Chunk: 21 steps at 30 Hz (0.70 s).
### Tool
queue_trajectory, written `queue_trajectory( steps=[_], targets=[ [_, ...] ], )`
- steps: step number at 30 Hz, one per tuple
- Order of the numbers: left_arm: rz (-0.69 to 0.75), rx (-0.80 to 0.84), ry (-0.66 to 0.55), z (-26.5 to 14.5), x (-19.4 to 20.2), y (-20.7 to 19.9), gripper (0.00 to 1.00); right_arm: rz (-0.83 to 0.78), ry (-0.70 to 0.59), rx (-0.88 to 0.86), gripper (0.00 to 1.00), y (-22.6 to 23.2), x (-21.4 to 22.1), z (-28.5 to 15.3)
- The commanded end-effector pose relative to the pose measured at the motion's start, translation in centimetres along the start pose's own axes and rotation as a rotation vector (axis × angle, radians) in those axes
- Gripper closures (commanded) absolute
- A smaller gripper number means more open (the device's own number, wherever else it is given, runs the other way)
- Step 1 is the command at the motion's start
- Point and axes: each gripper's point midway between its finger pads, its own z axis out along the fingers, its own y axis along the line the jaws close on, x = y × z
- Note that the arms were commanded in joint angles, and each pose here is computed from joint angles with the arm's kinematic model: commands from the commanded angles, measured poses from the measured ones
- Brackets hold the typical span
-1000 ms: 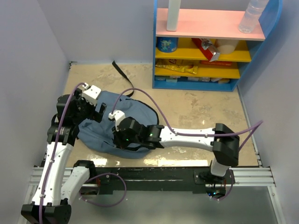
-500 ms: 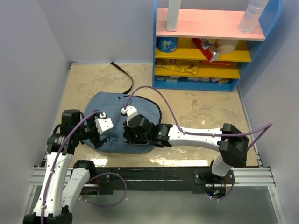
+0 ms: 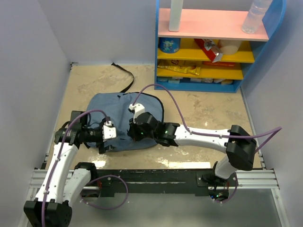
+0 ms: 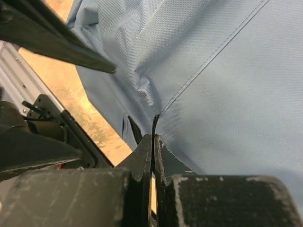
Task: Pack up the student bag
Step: Zip the student bag at the center of the board.
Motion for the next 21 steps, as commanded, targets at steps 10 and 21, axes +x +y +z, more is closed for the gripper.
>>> queue_trajectory(
  steps=[10,21],
  targets=[
    [0.112,0.085,-0.105,4.2,-2.4,-0.4,0.05,0.101,-0.121,-0.118,1.0,2.6,-3.7,-2.1],
    [0.055,0.023,-0.031,5.8,-0.4,1.6,0.35,0.115,-0.127,-0.131,1.0,2.8,-3.8,-2.7]
  ],
)
